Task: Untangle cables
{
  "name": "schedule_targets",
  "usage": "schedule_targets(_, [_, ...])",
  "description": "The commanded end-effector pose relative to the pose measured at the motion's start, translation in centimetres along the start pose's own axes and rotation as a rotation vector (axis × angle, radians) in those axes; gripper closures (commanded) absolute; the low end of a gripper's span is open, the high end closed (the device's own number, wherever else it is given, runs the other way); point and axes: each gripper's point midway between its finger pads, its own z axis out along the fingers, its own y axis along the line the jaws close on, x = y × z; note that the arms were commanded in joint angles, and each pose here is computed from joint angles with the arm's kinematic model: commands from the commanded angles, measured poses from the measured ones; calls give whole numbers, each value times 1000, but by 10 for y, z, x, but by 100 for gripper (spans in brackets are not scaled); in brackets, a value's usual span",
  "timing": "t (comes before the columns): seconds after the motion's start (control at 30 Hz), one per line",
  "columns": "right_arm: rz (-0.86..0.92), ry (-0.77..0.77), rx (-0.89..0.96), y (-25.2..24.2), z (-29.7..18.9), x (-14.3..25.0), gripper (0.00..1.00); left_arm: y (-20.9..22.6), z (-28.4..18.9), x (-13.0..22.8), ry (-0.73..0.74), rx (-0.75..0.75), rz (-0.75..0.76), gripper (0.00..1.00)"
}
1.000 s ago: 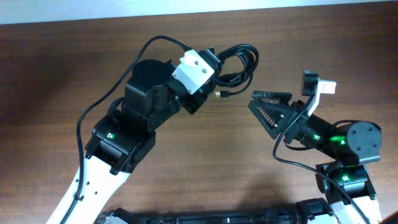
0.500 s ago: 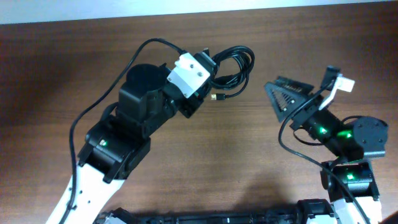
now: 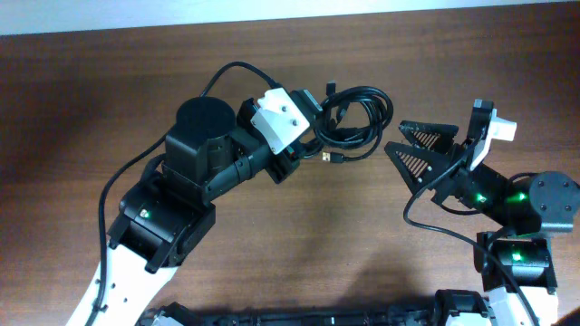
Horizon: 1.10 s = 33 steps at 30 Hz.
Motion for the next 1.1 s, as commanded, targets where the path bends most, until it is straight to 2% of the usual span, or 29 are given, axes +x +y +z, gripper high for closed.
schedule_targets(0.0, [-34, 11, -17, 3, 0, 0, 18, -10, -11, -18, -61, 52, 9, 100])
schedule_targets(0.73, [-8, -3, 22, -14, 5, -3, 18, -12, -11, -13, -42, 65, 9, 100])
schedule_targets(1.07, [-47, -10, -6, -7, 5, -7, 18, -29, -12, -18, -72, 163, 11, 100])
